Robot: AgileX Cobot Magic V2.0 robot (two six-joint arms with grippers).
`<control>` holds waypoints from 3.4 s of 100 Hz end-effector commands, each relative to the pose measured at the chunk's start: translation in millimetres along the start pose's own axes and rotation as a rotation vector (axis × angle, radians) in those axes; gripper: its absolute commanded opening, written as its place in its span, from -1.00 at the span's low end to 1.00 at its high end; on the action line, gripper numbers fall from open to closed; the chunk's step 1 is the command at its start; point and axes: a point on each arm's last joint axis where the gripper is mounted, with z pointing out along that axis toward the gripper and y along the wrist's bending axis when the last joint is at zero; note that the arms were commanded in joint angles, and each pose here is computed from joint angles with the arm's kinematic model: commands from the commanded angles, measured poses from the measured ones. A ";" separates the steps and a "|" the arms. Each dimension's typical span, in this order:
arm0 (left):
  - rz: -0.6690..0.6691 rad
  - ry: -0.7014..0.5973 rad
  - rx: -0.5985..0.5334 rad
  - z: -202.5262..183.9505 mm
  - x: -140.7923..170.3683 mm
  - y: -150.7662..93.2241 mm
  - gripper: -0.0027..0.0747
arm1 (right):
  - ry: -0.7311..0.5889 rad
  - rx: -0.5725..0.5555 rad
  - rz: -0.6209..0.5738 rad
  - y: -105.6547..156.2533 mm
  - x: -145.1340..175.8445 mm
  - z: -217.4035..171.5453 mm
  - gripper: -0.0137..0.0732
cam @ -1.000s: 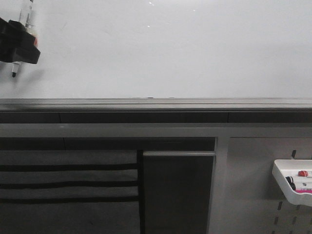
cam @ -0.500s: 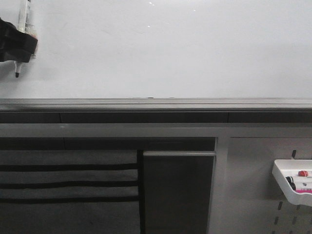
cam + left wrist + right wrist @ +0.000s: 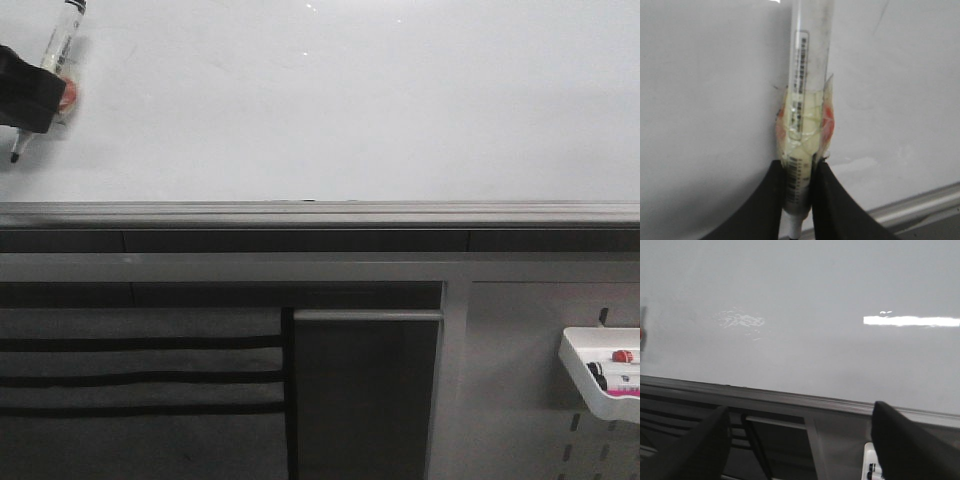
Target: Write number 3 on whiteboard
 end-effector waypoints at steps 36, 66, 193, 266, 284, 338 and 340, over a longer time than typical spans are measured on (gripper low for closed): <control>0.551 0.218 0.439 -115.2 -44.0 -54.9 -0.98 | 0.352 -0.467 -0.231 40.4 -59.3 38.2 0.51; 0.695 0.174 0.749 -144.6 -48.1 -100.5 -0.98 | 0.451 -0.789 -0.379 56.6 -68.9 98.3 0.51; 0.780 0.191 0.850 -131.5 -62.0 -137.2 -0.98 | 0.443 -1.040 -0.541 129.2 -56.9 152.8 -0.31; 0.787 0.152 0.800 -130.7 -68.3 -134.6 0.03 | 0.445 -1.033 -0.554 128.4 -56.4 153.3 -0.80; 0.746 0.092 0.637 -145.0 -81.3 -115.6 0.05 | 0.425 -0.871 -0.574 117.4 -64.5 152.4 -0.79; 0.209 -0.081 0.310 -186.5 -27.5 -38.1 0.05 | 0.297 -0.296 -0.177 26.8 -52.4 82.8 -0.80; 0.202 -0.103 0.303 -187.9 -26.1 -37.5 0.05 | 0.298 -0.295 -0.176 26.5 -48.8 80.5 -0.80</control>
